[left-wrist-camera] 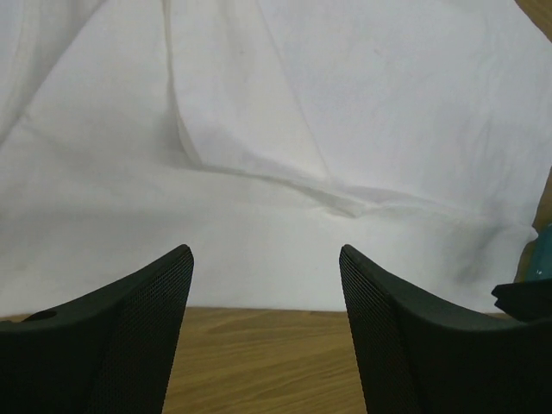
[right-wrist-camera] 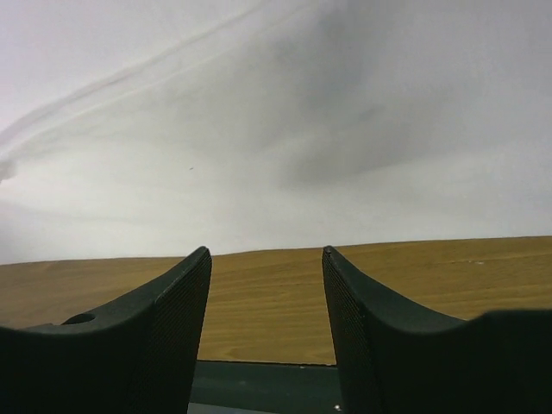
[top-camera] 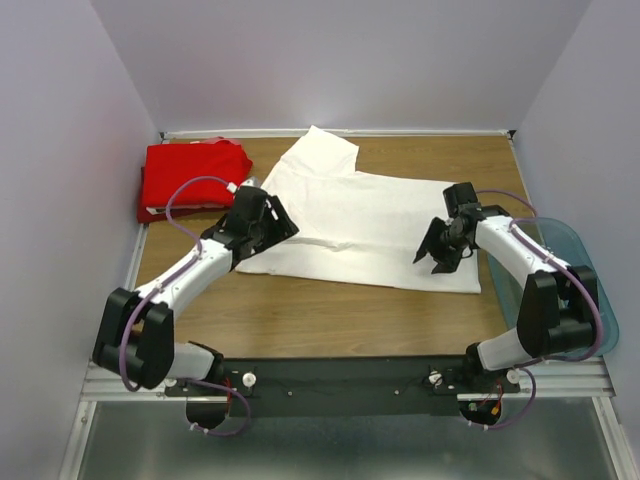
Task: Fold and stack the t-shirts
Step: Fold the tshirt
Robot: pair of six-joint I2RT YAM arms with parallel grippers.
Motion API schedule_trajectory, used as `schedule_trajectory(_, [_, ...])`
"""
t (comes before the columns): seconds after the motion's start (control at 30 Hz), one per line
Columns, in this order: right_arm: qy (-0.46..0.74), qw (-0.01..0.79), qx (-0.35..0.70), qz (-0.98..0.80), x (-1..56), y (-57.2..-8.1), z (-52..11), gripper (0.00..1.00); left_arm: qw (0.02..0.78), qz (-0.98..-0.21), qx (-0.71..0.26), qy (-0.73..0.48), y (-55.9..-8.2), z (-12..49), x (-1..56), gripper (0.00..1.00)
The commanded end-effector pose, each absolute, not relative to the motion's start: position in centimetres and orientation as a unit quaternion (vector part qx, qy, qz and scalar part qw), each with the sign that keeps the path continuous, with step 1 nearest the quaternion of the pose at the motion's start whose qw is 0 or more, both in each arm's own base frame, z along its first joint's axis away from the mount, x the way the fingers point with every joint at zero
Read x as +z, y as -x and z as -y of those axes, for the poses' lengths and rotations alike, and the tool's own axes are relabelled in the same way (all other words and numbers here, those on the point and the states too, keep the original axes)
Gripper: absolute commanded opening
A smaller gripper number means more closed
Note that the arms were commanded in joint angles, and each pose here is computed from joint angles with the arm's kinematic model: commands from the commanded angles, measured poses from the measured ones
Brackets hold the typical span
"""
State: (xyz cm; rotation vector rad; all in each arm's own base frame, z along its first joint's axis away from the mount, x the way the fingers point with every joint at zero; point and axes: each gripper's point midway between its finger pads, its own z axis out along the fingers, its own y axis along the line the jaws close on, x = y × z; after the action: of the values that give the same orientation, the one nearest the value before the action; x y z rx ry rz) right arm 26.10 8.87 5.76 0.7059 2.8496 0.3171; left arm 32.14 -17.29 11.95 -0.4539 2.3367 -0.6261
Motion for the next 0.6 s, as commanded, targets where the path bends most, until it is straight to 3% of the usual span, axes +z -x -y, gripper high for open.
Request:
schedule_trajectory(0.0, [-0.234, 0.112, 0.123, -0.958, 7.9, -26.8, -9.2, 0.62, 0.318, -0.917, -0.179, 0.164, -33.7, 16.6, 9.4, 0.75])
schedule_trajectory(0.17, [-0.233, 0.116, 0.125, -0.957, 8.3, -26.8, -9.2, 0.62, 0.314, -0.926, -0.141, 0.156, -35.4, 16.2, 8.4, 0.65])
schedule_trajectory(0.47, [-0.236, 0.115, 0.123, -0.957, 8.2, -26.2, -9.1, 0.62, 0.295, -0.932, -0.148, 0.148, -36.6, 17.4, 6.9, 0.63])
schedule_trajectory(0.57, [-0.237, 0.115, 0.123, -0.957, 8.4, -26.3, -9.0, 0.62, 0.29, -0.935, -0.144, 0.142, -37.1, 17.6, 6.3, 0.58])
